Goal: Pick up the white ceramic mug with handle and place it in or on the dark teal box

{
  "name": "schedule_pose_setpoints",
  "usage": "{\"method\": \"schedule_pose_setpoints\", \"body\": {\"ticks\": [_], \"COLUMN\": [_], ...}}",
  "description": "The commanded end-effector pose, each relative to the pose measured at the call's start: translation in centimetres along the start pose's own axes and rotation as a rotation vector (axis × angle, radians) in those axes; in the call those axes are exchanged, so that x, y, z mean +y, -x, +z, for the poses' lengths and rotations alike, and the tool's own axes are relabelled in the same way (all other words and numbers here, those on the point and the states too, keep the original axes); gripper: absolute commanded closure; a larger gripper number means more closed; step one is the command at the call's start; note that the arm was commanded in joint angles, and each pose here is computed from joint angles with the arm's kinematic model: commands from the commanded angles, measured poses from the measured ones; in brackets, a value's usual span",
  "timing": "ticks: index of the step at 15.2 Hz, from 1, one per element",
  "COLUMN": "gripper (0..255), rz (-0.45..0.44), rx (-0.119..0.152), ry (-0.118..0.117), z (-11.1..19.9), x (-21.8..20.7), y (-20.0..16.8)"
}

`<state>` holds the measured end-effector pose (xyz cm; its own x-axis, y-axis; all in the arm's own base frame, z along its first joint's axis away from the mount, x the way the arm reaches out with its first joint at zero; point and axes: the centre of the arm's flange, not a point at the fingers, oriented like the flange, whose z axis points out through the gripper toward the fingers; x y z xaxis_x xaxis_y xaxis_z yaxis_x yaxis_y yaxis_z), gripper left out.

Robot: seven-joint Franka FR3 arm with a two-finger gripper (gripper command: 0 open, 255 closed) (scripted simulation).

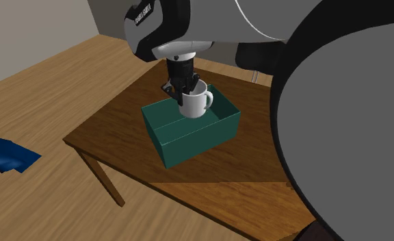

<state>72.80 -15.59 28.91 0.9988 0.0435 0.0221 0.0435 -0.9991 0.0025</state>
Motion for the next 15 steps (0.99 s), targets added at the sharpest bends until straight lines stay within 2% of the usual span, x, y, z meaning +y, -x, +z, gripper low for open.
{"method": "schedule_pose_setpoints", "body": {"ticks": [1, 4, 5, 10, 14, 15], "gripper": [255, 255, 0, 0, 0, 0], "rz": [0.0, 0.0, 0.0, 0.0, 0.0, 0.0], "rx": [0.001, 0.001, 0.001, 0.001, 0.001, 0.001], "ry": [0.0, 0.0, 0.0, 0.0, 0.0, 0.0], "z": [0.0, 0.0, 0.0, 0.0, -5.0, -5.0], "x": [0.0, 0.0, 0.0, 0.0, 0.0, 0.0], "y": [0.0, 0.0, 0.0, 0.0, 0.0, 0.0]}}
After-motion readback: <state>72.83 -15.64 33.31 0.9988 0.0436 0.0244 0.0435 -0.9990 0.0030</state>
